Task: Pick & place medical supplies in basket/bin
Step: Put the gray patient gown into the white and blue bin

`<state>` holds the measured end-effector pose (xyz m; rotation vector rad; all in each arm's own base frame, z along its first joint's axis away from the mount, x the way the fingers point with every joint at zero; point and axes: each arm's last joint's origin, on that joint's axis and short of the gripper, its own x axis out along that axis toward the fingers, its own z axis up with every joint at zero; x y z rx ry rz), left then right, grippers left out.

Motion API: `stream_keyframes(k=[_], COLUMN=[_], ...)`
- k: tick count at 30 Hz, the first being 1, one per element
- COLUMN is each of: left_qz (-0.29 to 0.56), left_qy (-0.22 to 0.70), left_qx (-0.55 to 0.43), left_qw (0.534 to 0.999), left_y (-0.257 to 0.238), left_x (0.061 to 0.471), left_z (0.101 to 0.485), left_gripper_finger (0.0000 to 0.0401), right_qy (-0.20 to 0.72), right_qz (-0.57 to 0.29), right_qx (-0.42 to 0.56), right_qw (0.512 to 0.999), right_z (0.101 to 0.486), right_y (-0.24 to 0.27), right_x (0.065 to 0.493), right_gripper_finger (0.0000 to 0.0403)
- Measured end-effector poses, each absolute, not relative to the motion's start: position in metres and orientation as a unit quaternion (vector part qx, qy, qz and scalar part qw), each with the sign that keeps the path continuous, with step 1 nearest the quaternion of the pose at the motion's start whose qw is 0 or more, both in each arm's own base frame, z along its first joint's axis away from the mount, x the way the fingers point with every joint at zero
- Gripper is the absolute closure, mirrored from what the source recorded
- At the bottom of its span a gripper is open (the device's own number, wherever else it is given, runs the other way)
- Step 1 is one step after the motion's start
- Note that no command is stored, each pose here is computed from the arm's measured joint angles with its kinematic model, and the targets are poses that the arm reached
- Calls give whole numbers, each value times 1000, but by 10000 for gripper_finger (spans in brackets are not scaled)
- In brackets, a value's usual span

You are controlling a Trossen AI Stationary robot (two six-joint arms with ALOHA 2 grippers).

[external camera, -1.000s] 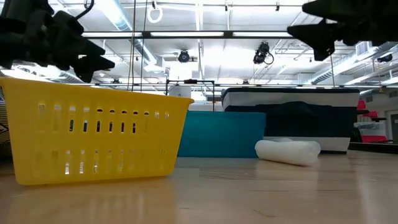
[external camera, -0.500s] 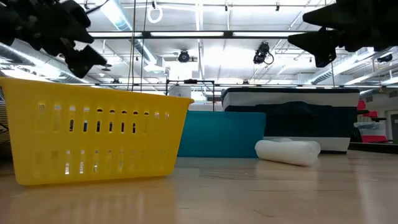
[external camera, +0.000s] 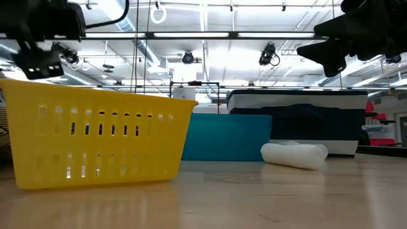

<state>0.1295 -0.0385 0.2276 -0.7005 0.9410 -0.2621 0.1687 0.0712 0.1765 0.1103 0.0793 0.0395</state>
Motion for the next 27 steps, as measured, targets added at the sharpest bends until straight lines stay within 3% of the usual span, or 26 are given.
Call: stream_keyframes(k=[4, 11, 27], left_qz=[-126, -70, -123], left_qy=[472, 567, 584], left_qx=[-350, -345, -341], left_qw=[799, 745, 726], left_y=[-46, -59, -113], left_x=[133, 139, 159], left_z=[234, 213, 195], left_gripper_finger=[117, 115, 107], right_qy=[40, 40, 40], right_qz=[22, 25, 27], right_qx=[55, 55, 59], right_qw=[997, 997, 997], right_z=[177, 176, 177], right_y=[71, 72, 72], right_x=[169, 169, 169], right_gripper_finger=[140, 140, 140])
